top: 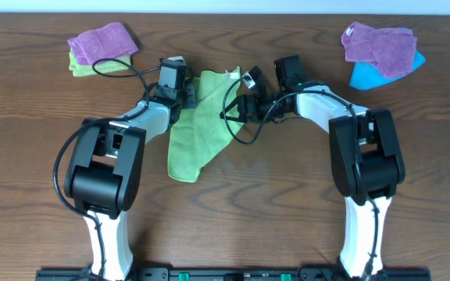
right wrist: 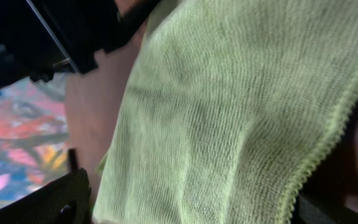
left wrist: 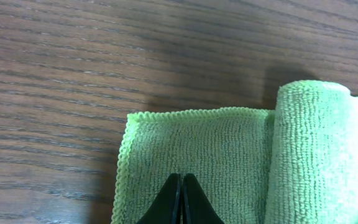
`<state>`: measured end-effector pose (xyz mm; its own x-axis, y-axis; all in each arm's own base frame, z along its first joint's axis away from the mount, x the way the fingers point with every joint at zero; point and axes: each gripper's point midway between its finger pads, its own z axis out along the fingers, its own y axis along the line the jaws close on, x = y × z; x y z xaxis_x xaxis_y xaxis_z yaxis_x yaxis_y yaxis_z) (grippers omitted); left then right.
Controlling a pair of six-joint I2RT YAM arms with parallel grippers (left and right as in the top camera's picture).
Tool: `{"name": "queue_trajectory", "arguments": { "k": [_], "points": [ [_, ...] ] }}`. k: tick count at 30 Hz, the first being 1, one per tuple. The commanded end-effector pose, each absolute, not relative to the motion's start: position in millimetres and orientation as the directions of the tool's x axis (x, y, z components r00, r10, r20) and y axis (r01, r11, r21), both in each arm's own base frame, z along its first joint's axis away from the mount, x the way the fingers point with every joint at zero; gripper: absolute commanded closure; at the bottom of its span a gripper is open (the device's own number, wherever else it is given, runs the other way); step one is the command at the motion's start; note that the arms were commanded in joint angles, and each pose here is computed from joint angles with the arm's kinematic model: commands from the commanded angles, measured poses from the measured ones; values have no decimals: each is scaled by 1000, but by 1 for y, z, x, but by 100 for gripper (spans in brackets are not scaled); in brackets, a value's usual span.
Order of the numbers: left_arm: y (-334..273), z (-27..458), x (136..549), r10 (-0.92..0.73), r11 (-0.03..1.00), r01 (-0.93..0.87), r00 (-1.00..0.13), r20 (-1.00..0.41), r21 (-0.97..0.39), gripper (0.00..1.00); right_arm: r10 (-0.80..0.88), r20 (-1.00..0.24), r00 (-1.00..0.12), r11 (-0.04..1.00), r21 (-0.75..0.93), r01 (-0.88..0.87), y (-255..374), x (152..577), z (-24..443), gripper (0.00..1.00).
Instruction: Fold the cloth
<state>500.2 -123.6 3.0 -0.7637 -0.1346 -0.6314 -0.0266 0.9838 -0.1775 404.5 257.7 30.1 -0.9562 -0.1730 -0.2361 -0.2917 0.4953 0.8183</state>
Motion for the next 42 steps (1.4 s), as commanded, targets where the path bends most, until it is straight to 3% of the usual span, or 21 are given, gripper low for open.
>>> {"name": "queue_trajectory", "arguments": {
  "k": [1,8,20,23,26,30,37,42],
  "points": [
    [-110,-10,498,-137,990,-78,-773,-620,-122,94,-195,-149,-969,523,821,-231,256,387,10,9],
    [-110,-10,498,-137,990,-79,-772,-621,-120,94,-207,-171,-963,479,841,-252,258,378,55,8],
    [-110,-10,498,-137,990,-80,-772,-621,-120,95,-217,-276,-936,219,921,-322,272,356,166,8],
    [-110,-10,498,-137,990,-80,-772,-621,-120,94,-211,-325,-922,215,905,-368,269,348,196,10],
    [-109,-10,498,-137,990,-80,-772,-621,-119,94,-194,-367,-910,273,871,-409,262,344,213,8],
    [-110,-10,498,-138,990,-80,-772,-621,-120,94,-154,-399,-904,524,743,-417,235,342,217,2],
    [-109,-10,499,-138,990,-82,-771,-622,-117,94,-90,-341,-936,822,505,-263,172,330,214,1],
    [-105,-10,499,-138,990,-95,-767,-627,-102,95,-77,-296,-952,911,367,-187,144,325,203,1]
  ]
}}
